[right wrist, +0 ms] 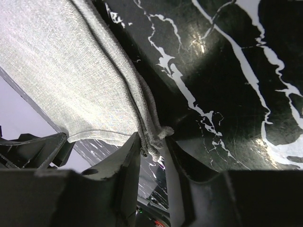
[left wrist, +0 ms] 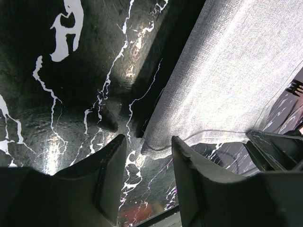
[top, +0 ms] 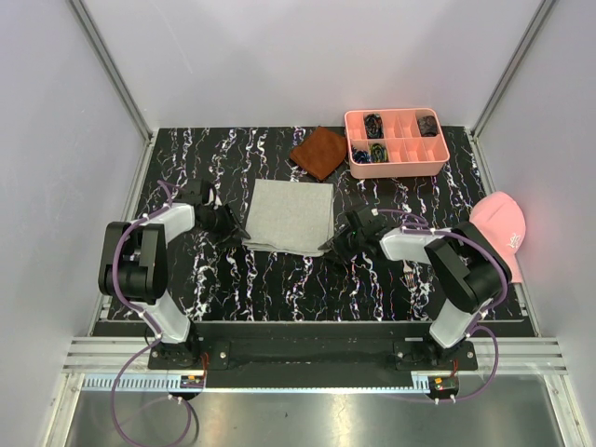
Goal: Fold the napkin into a case and place the utensils inside
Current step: Smooth out the square-folded napkin at the center of the board.
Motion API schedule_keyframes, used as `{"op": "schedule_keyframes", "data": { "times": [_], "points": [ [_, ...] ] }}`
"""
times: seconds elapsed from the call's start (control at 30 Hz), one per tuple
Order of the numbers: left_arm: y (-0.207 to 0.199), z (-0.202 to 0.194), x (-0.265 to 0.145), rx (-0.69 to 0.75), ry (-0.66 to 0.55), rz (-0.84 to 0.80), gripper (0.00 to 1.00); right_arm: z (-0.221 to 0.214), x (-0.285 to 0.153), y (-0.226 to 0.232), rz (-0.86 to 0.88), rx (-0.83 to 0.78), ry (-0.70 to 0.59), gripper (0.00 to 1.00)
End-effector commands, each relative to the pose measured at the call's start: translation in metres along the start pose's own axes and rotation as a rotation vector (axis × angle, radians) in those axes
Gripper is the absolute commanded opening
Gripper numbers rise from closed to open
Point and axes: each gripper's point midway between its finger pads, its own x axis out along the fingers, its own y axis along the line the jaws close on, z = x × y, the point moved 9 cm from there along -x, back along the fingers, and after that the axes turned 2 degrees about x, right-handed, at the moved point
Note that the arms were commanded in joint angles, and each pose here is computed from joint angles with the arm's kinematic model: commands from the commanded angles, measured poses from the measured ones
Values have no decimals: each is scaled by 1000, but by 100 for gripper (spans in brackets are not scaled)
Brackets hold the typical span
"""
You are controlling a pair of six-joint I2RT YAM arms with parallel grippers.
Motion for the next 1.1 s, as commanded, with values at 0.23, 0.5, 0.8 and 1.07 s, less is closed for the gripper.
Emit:
{"op": "schedule_keyframes", "data": {
  "times": [0.23,0.5,0.8,1.07],
  "points": [
    [-7,1,-5,25,-28,-40,47,-5,-4,-7,-4,19,15,39],
    [-6,0,-4,29,-28,-36,46,-8,-4,-5,20,28,40,41],
    [-4,0,-1,26,-22,-32,46,-8,-9,-10,14,45,28,37],
    [-4,-1,-1,26,-15,-39,47,-7,-1,-10,16,44,27,27]
  ]
}}
